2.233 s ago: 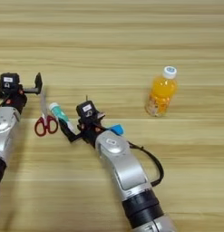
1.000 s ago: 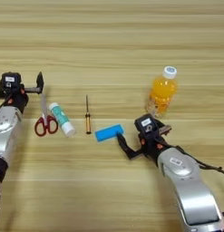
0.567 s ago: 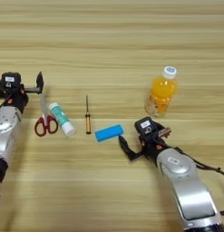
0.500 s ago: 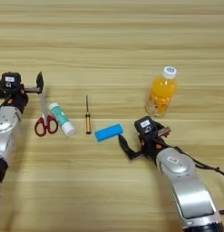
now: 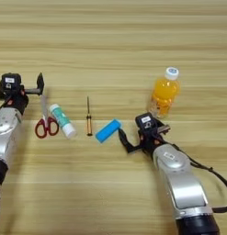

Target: Move the objects on the table

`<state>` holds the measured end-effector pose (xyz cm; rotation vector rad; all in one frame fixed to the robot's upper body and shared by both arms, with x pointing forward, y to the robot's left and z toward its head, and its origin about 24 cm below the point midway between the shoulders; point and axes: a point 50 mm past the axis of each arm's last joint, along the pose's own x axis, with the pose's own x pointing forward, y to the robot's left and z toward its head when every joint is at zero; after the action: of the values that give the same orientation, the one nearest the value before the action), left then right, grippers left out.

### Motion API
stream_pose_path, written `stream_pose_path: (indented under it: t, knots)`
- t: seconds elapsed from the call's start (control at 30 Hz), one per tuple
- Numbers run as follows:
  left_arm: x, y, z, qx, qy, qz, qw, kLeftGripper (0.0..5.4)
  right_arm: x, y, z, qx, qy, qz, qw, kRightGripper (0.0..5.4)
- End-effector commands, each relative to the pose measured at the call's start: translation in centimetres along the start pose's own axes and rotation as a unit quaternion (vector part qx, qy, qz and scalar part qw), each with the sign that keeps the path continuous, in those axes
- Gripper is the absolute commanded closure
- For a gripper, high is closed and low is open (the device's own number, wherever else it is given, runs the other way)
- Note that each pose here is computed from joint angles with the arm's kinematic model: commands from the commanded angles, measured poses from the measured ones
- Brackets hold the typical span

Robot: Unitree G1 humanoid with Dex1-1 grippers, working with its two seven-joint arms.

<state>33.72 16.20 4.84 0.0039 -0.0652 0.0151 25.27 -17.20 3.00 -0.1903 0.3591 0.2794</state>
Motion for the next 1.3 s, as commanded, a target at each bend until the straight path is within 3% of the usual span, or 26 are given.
stream_pose_path:
  t: [0.03,0.23,0.77,0.9,1.07,1.3]
  knots:
    - [-0.1,0.2,-0.2,0.002,0.008,0.0,1.0,0.0,0.8,0.0,-1.7,0.031,0.03,-0.018,0.999,0.04]
    - [-0.1,0.3,-0.2,0.002,0.008,0.0,1.0,0.0,1.8,0.2,-2.4,0.054,0.03,-0.015,0.998,0.04]
    - [-0.1,0.5,-0.2,0.002,0.008,-0.001,1.0,0.0,2.3,1.6,-1.8,0.049,0.008,0.019,0.999,0.04]
    - [-0.1,0.4,-0.2,0.002,0.008,0.0,1.0,0.0,1.7,0.9,-0.8,0.061,-0.026,-0.002,0.998,0.04]
    - [-0.1,0.4,-0.2,0.002,0.008,0.0,1.0,0.0,1.2,0.8,0.8,0.048,-0.078,-0.018,0.996,0.04]
    - [-0.1,0.3,-0.1,0.002,0.007,0.0,1.0,0.0,0.6,0.9,1.5,0.04,-0.106,-0.028,0.993,0.04]
